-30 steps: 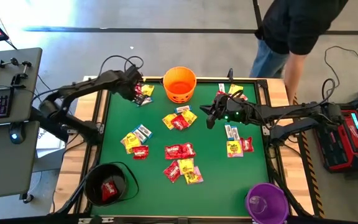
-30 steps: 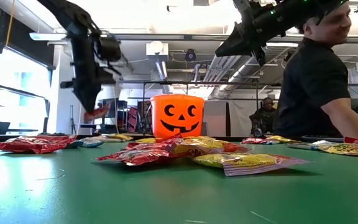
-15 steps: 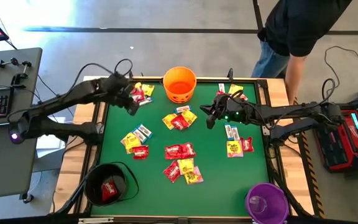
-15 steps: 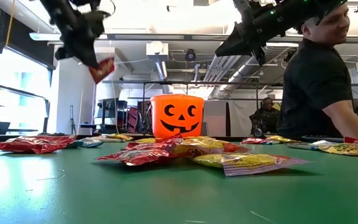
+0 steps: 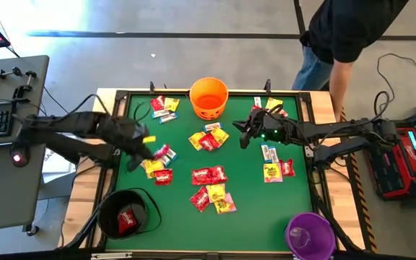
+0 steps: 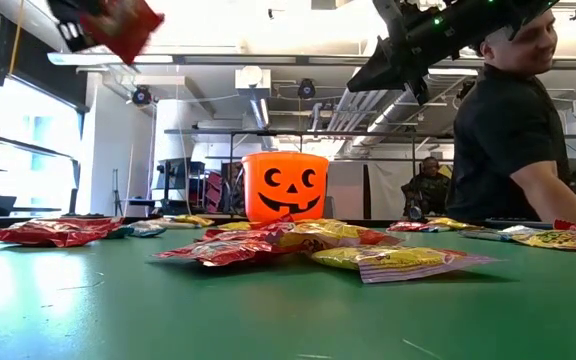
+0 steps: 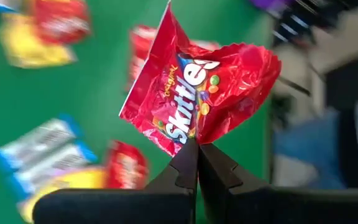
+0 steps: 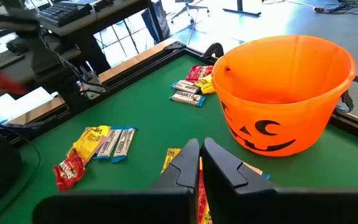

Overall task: Sort candy by brand, put in halloween buckets
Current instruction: Put the red candy into the black bucket

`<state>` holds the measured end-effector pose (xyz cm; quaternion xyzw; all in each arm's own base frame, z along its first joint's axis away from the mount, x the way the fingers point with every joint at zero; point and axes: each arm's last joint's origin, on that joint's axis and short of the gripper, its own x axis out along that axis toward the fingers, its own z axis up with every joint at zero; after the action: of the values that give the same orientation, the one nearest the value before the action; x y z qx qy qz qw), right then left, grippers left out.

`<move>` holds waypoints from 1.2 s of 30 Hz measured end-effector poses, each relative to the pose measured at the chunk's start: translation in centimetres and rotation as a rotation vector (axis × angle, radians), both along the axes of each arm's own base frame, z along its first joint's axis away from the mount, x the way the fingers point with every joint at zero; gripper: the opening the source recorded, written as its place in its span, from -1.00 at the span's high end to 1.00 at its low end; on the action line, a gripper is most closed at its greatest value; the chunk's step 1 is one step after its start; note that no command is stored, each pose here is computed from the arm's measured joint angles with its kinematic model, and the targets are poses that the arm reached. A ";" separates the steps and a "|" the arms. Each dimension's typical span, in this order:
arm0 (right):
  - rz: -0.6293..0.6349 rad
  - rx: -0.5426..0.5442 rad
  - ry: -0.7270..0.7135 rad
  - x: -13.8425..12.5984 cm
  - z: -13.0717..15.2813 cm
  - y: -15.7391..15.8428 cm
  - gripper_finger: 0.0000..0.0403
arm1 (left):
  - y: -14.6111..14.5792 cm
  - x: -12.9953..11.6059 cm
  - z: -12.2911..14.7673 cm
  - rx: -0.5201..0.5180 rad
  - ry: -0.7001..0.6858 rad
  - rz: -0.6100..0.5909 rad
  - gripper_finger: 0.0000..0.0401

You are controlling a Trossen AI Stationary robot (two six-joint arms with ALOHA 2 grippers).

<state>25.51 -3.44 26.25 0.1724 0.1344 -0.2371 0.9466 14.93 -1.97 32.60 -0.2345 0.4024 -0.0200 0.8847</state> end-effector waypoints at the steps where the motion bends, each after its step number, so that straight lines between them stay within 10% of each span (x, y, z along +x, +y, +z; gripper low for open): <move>1: 0.000 0.000 0.000 0.0 0.0 0.0 0.96 | -0.6 -0.1 0.0 -0.020 0.004 -0.038 1.00; 14: -0.032 0.000 0.024 -0.2 -0.2 -0.8 0.96 | -6.7 -2.4 -0.5 -0.119 0.139 -0.364 1.00; 36: -0.047 -0.009 0.058 -0.4 -0.4 -1.3 0.96 | -16.4 -4.2 -4.6 0.146 0.481 -0.592 1.00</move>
<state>25.12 -4.75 25.80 0.1641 0.1565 -0.2645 0.9373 10.69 -18.32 28.00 -0.0429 0.6491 -0.1901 0.7353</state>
